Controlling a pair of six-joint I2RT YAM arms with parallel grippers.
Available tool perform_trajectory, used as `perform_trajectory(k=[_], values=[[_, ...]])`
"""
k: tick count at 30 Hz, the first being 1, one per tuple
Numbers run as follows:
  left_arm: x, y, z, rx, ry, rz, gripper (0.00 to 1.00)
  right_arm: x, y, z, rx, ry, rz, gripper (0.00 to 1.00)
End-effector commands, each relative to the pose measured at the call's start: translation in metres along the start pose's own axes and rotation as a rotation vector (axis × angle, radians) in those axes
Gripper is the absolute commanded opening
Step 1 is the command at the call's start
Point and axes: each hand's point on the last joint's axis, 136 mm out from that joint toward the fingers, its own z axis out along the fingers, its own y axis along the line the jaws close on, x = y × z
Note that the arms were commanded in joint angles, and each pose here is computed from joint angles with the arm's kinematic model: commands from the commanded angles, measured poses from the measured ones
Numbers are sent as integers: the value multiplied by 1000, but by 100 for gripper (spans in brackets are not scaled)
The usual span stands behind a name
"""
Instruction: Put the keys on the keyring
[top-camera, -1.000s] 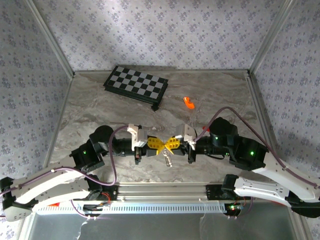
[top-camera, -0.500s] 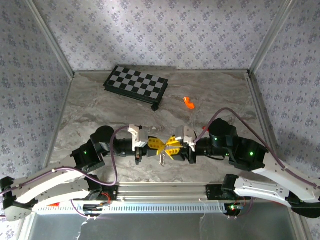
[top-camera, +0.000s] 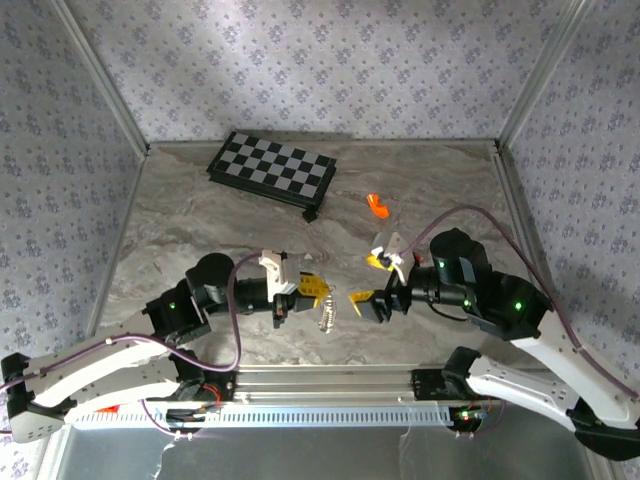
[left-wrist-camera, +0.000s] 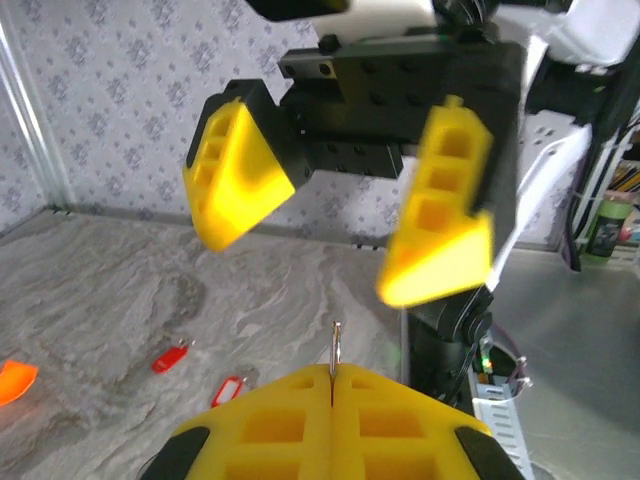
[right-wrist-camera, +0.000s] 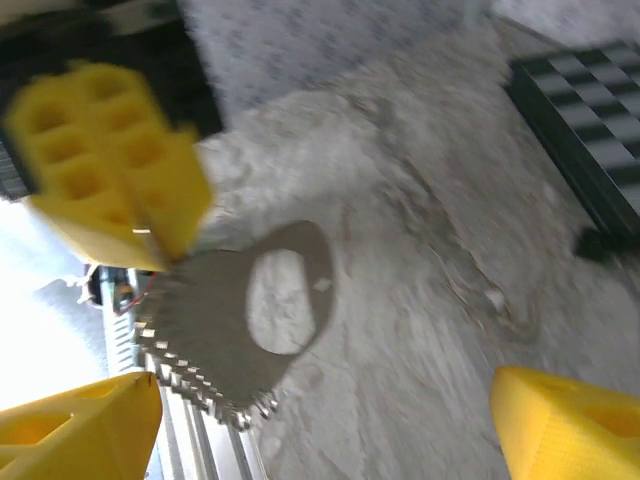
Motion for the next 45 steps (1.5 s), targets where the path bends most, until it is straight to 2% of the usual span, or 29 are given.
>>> perform_trajectory(k=[1, 7, 9, 13, 16, 24, 30, 36, 45], values=[[5, 7, -3, -50, 10, 30, 0, 19, -38, -2, 135, 71, 212, 86], [18, 16, -3, -94, 49, 35, 0, 76, -115, 5, 287, 154, 664, 80], [23, 17, -4, -101, 63, 41, 0, 102, -130, 6, 332, 190, 755, 85], [32, 16, -4, -94, 77, 33, 0, 152, -147, 13, 419, 275, 887, 84], [35, 13, -3, -78, 84, 30, 0, 177, -154, 21, 451, 299, 960, 86], [43, 15, 1, -73, 85, 24, 0, 237, -177, 14, 679, 378, 1005, 85], [43, 16, 0, -75, 70, 10, 0, 238, -195, 16, 749, 333, 1021, 83], [40, 20, -1, -67, 51, -13, 0, 254, -205, 32, 740, 407, 1027, 82], [32, 22, -5, -61, 15, -28, 0, 258, -199, 47, 696, 438, 1043, 75]])
